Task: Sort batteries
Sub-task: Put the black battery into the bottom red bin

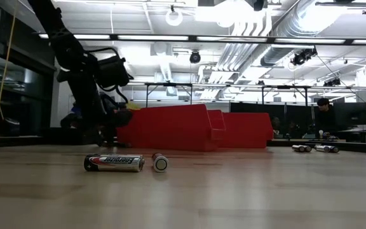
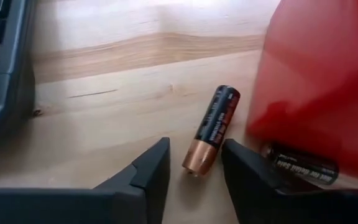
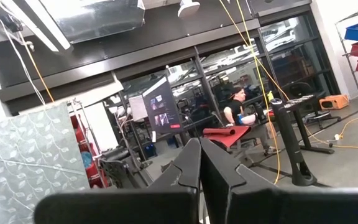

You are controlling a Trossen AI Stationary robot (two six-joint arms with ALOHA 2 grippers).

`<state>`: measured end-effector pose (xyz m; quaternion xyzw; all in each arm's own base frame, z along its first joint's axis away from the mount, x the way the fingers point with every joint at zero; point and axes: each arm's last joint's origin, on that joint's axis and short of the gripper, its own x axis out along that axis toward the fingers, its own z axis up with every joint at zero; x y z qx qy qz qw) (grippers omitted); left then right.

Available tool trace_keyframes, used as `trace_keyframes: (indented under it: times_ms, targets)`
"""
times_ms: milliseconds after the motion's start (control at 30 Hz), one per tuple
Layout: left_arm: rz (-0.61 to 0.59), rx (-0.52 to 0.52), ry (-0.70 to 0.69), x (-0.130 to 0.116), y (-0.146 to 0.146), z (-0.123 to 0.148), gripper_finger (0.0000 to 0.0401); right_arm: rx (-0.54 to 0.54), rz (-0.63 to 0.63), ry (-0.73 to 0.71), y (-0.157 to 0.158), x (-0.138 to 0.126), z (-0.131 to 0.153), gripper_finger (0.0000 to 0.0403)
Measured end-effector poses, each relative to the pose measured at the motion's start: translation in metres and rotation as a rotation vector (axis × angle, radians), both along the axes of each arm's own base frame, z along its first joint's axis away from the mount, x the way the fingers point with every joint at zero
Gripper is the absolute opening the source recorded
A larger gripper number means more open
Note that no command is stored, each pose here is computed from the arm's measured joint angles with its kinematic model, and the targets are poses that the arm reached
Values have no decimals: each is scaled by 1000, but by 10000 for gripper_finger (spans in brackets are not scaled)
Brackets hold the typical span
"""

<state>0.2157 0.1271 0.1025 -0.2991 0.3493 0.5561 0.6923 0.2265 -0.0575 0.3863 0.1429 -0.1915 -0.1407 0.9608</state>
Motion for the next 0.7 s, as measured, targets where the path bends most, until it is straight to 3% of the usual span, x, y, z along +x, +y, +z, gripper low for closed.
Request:
trace_keyframes:
  times_ms: [267,467,700]
  targets:
    - [-24,5,40,-1,0,-3,33,41,14,3,0,1,-2,0]
    - [-78,-58,66,-5,-9,4,31,43,14,10,0,1,-2,0]
    - [-223,-182,250,-34,-42,31,31,40,12,15,0,1,-3,0]
